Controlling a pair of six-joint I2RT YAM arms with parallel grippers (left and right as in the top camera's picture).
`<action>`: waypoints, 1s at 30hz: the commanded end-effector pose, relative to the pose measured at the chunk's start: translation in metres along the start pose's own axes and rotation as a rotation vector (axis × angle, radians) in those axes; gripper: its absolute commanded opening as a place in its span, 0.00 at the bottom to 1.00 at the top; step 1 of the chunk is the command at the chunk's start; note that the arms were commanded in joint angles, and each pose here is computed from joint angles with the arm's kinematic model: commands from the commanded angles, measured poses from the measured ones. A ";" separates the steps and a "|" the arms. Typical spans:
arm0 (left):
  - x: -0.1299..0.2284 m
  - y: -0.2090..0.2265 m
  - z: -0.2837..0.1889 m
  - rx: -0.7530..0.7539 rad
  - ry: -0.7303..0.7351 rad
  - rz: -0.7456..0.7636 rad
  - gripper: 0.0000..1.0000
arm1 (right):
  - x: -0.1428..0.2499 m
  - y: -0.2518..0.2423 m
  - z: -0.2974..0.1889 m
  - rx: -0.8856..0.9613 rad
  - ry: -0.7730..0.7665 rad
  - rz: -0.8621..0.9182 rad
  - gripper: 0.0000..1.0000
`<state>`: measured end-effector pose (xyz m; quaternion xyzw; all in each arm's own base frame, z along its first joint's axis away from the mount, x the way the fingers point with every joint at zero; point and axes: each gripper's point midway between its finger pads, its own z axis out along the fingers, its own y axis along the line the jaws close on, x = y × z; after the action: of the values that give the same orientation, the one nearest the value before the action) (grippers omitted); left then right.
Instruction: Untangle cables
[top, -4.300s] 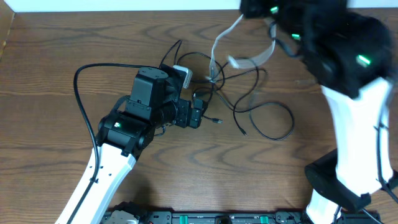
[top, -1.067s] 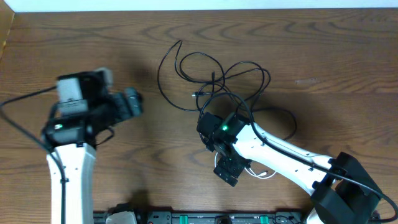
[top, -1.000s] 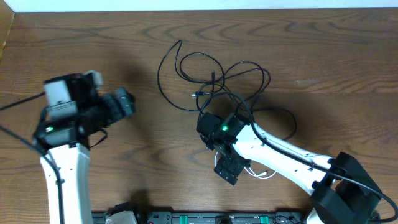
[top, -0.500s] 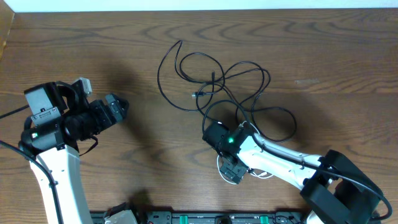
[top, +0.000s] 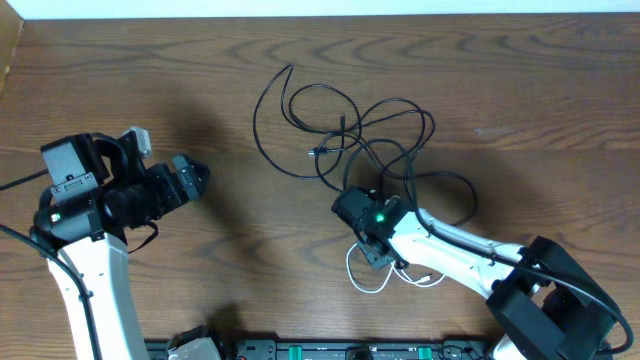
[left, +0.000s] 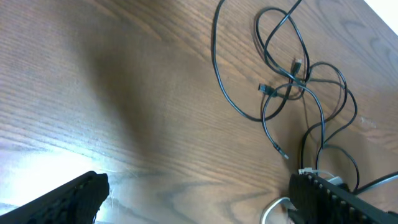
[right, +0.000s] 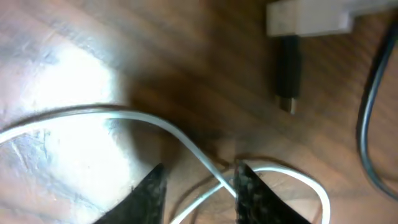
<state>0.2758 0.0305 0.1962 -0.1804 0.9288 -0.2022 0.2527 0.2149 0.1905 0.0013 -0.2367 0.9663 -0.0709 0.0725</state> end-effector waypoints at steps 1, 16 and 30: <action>-0.003 -0.005 -0.006 0.017 -0.020 0.035 0.98 | 0.002 -0.005 0.001 0.014 0.000 0.147 0.25; -0.002 -0.005 -0.006 0.016 -0.017 0.034 0.98 | -0.002 -0.009 0.001 0.034 -0.020 0.222 0.01; -0.002 -0.005 -0.006 0.016 -0.016 0.034 0.98 | -0.062 0.012 -0.064 -0.127 -0.142 0.188 0.85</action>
<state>0.2747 0.0299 0.1956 -0.1784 0.9298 -0.2022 0.2505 0.2307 0.2221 0.0234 -0.1533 0.9839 -0.0102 0.0918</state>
